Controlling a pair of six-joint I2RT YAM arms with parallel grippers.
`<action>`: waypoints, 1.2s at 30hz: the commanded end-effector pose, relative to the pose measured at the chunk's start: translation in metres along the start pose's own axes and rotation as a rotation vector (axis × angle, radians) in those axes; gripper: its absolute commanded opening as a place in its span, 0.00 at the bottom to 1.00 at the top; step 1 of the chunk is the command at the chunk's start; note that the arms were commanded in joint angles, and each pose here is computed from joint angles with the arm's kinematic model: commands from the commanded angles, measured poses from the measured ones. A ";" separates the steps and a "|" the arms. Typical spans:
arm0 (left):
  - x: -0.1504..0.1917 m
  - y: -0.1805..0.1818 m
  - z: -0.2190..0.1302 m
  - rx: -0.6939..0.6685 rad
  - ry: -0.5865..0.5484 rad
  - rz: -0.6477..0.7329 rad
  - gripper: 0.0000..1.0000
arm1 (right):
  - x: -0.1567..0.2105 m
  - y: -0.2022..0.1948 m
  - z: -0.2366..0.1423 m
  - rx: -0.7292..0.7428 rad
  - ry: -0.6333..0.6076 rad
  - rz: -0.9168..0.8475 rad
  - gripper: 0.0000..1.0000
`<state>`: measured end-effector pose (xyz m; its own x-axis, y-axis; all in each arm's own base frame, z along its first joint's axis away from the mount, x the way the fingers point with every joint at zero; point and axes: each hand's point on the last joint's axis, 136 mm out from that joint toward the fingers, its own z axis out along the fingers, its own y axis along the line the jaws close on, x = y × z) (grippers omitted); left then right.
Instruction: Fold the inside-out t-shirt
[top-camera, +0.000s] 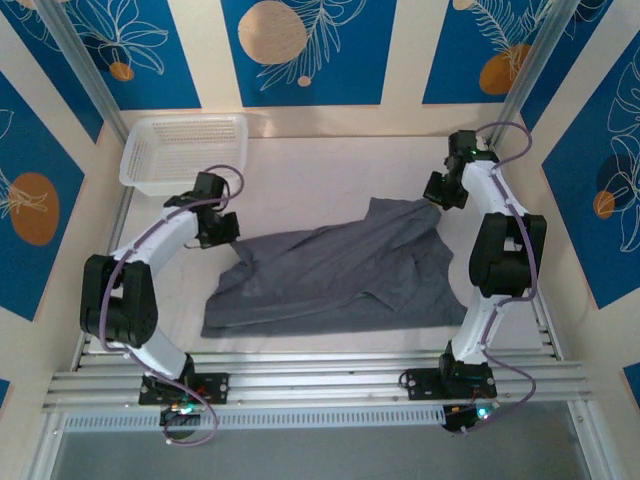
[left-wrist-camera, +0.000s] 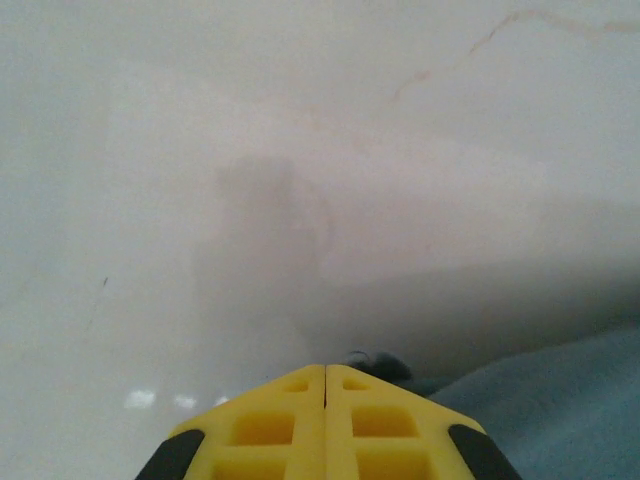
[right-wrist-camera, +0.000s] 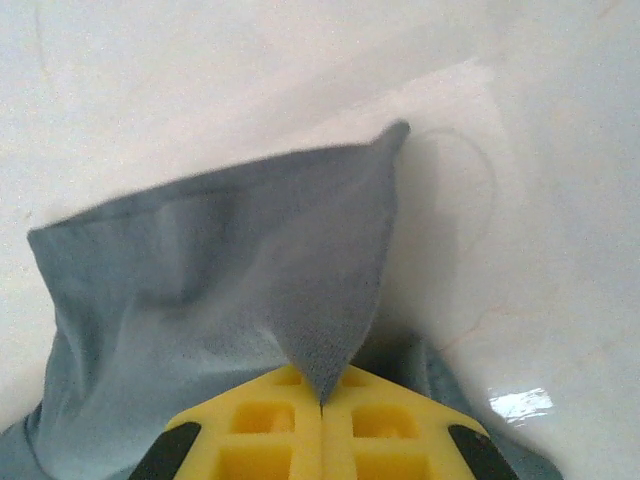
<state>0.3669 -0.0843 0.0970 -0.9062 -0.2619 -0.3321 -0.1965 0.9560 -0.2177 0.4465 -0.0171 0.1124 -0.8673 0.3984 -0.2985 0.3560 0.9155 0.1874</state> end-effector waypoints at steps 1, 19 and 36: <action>-0.014 -0.021 0.012 0.105 0.015 -0.026 0.00 | 0.002 0.011 -0.002 -0.050 -0.002 0.008 0.00; -0.062 0.003 -0.010 -0.107 -0.159 -0.043 0.30 | 0.003 0.016 -0.003 -0.044 -0.001 -0.011 0.00; 0.019 -0.004 0.034 -0.514 0.067 0.430 0.38 | 0.004 0.026 -0.006 -0.045 -0.001 -0.046 0.00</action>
<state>0.3486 -0.1238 0.0400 -0.9748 0.1088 -0.1949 0.0620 0.9708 0.2318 0.4493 0.0046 0.1124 -0.8813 0.3648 -0.3004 0.3117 0.9265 0.2107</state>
